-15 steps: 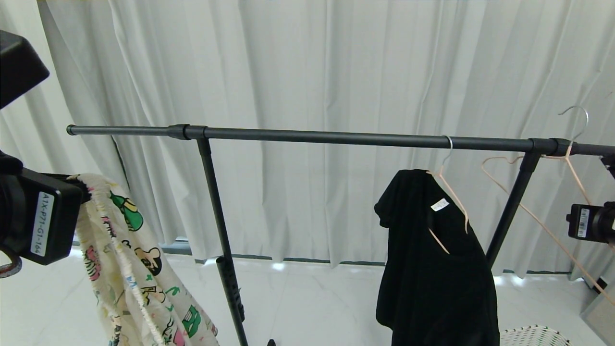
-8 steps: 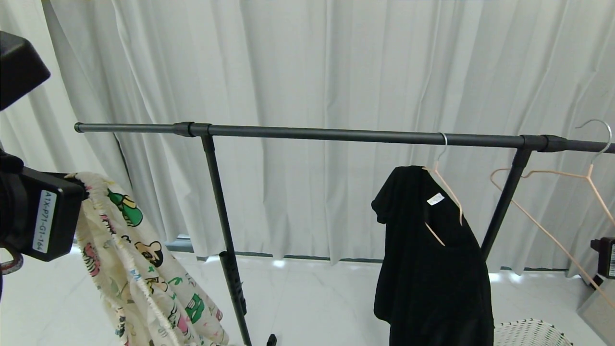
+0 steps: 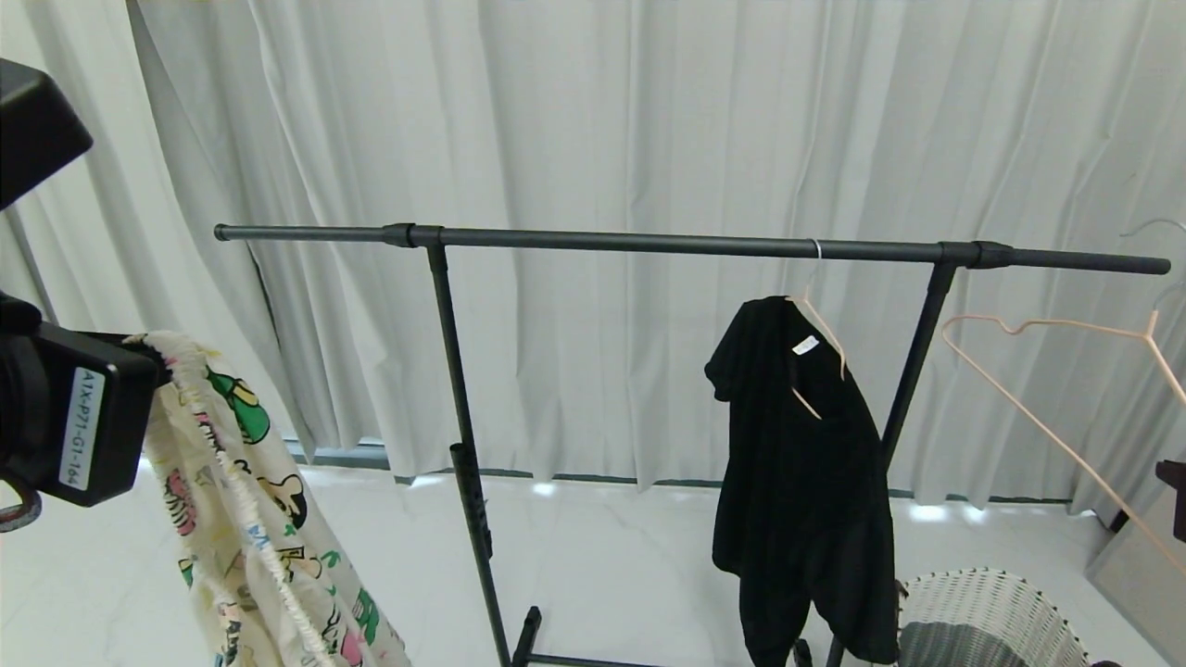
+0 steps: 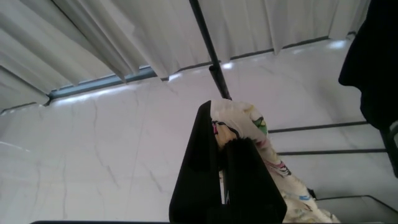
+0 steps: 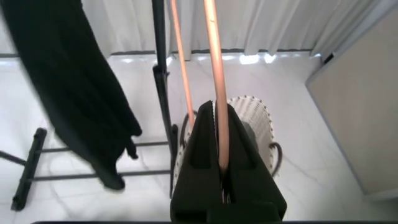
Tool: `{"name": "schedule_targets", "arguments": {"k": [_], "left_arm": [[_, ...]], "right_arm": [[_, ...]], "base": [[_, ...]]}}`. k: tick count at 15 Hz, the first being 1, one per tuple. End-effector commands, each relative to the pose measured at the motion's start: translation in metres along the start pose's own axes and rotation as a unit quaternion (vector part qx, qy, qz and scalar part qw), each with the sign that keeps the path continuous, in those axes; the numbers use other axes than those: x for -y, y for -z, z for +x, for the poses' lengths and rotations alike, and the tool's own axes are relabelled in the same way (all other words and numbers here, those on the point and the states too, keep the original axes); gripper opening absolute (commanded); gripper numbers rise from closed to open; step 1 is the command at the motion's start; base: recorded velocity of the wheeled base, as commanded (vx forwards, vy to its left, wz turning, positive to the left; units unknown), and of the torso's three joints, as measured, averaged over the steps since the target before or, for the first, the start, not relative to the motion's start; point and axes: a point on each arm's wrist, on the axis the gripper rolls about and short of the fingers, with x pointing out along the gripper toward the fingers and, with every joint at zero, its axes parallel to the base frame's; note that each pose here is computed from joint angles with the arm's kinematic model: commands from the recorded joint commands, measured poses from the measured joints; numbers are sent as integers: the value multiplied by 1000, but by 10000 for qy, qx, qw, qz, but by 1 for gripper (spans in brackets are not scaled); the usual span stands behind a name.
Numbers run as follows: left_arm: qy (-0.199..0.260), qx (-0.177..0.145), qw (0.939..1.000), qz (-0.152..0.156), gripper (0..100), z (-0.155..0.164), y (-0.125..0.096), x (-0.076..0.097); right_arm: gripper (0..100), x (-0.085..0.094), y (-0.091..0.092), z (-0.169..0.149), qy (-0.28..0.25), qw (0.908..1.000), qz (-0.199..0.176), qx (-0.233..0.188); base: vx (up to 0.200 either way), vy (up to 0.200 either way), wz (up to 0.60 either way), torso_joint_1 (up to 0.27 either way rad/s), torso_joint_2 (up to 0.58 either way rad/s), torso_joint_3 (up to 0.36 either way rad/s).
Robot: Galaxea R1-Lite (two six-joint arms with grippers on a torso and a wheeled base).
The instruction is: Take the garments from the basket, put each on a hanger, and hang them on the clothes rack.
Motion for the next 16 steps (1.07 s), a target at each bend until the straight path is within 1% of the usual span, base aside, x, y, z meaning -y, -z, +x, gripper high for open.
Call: {"name": "schedule_targets", "arguments": {"k": [1, 2, 3, 4, 5, 6, 7, 8, 9, 10, 11, 12, 13, 14, 15, 16], "left_arm": [[-4, -34, 10000, 28, 0, 2, 1, 1], [-6, -63, 10000, 53, 0, 3, 2, 2], [-1, -89, 9999, 81, 0, 4, 3, 3], [-3, -107, 9999, 97, 0, 5, 3, 4], [46, -103, 9998, 140, 0, 4, 4, 6], [67, -138, 9997, 195, 0, 6, 5, 9], [61, -213, 9994, 253, 0, 9, 7, 12], [54, -299, 9990, 314, 0, 13, 10, 15], [44, -402, 9986, 351, 0, 21, 13, 21], [42, -414, 9986, 339, 0, 22, 13, 23], [3, -464, 9989, 58, 0, 41, 12, 38], [-141, -561, 9983, -120, 0, 51, 10, 48], [-372, -684, 9967, -213, 0, 63, 11, 57], [-574, -769, 9948, -352, 0, 73, 11, 66], [-726, -805, 9926, -546, 0, 82, 9, 73], [-828, -785, 9905, -767, 0, 88, 4, 79]], "right_arm": [[0, -1, -1, -4, -66, 9999, -36, 88], [0, -4, -2, -9, -249, 9995, -70, 190], [0, -9, -4, -13, -475, 9981, -109, 379], [0, -14, -7, -17, -718, 9956, -137, 580], [0, -23, -10, -22, -1135, 9899, -207, 824], [0, -31, -11, -28, -1621, 9810, -273, 1028], [0, -39, -9, -34, -2165, 9692, -383, 1106], [0, -46, -2, -39, -2628, 9577, -521, 1050], [0, -55, 11, -45, -3094, 9441, -699, 903], [0, -57, 14, -46, -3195, 9407, -743, 871], [0, -69, 36, -56, -3929, 9122, -1002, 592], [0, -75, 44, -64, -4375, 8911, -1099, 498], [0, -80, 48, -71, -4706, 8750, -1074, 365], [0, -83, 50, -75, -4908, 8651, -1000, 255], [0, -85, 51, -78, -5042, 8583, -939, 157], [0, -87, 53, -79, -5114, 8545, -903, 71]], "base": [[-200, 0, 0, 2, 7, 2], [-200, 0, 0, -2, -2, 7], [-200, 0, 0, 2, 7, 2], [0, 0, 0, 0, 0, 0], [0, 0, 0, 0, 0, 0], [0, 0, 0, 0, 0, 0], [0, 0, 0, 0, 0, 0], [0, 0, 0, 0, 0, 0], [0, 0, 0, 0, 0, 0], [0, 0, 0, 0, 0, 0], [0, 0, 0, 0, 0, 0], [0, 0, 0, 0, 0, 0], [0, 0, 0, 0, 0, 0], [0, 0, 0, 0, 0, 0], [0, 0, 0, 0, 0, 0], [0, 0, 0, 0, 0, 0]]}}
